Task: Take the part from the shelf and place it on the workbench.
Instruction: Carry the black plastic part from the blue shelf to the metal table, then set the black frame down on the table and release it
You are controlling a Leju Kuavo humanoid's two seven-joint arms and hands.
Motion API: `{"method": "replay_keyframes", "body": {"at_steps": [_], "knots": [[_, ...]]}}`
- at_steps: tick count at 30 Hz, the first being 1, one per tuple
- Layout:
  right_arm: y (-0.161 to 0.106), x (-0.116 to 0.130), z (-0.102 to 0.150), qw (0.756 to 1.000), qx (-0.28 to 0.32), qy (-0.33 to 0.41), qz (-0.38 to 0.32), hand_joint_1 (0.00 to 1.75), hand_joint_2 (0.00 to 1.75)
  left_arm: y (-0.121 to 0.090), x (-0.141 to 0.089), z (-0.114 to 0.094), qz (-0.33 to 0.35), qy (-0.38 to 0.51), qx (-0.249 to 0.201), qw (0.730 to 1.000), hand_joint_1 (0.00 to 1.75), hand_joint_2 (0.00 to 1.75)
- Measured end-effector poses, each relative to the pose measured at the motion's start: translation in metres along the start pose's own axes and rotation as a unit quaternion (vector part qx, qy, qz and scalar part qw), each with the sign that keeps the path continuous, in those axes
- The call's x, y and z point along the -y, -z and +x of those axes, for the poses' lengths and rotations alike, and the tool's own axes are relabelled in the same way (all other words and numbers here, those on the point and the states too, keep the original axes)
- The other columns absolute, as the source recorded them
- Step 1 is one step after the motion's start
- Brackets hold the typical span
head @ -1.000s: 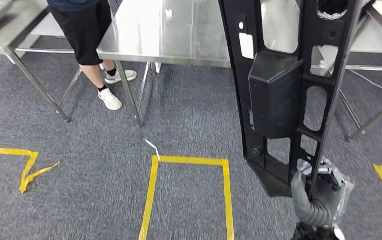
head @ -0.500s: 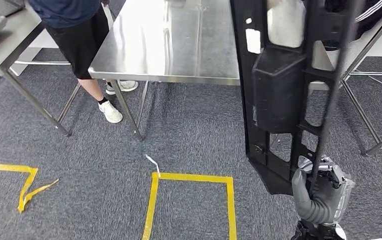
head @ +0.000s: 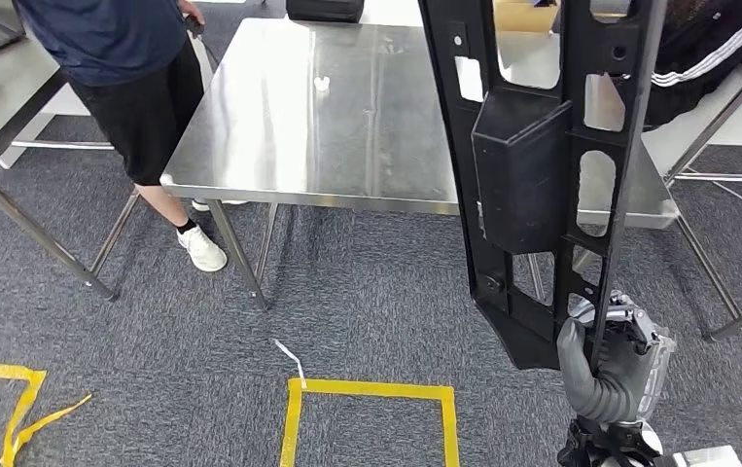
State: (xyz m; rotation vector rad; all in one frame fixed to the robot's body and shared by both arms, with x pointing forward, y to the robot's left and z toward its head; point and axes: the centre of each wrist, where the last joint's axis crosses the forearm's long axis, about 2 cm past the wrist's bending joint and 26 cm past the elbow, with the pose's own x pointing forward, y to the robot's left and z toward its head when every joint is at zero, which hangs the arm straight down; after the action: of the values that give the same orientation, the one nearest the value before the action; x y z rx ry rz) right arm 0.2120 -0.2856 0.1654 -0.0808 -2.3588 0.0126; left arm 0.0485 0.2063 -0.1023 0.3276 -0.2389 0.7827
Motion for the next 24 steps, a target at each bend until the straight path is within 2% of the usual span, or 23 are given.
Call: {"method": "replay_keyframes", "body": {"at_steps": [24], "knots": [[-0.0015, -0.0013, -0.0052, 1.000, -0.009, 0.001, 0.005, 1.75, 1.75, -0.0009, -0.0002, -0.0029, -0.008, -0.003, 0.007, 1.000, 0.00, 1.75]]}}
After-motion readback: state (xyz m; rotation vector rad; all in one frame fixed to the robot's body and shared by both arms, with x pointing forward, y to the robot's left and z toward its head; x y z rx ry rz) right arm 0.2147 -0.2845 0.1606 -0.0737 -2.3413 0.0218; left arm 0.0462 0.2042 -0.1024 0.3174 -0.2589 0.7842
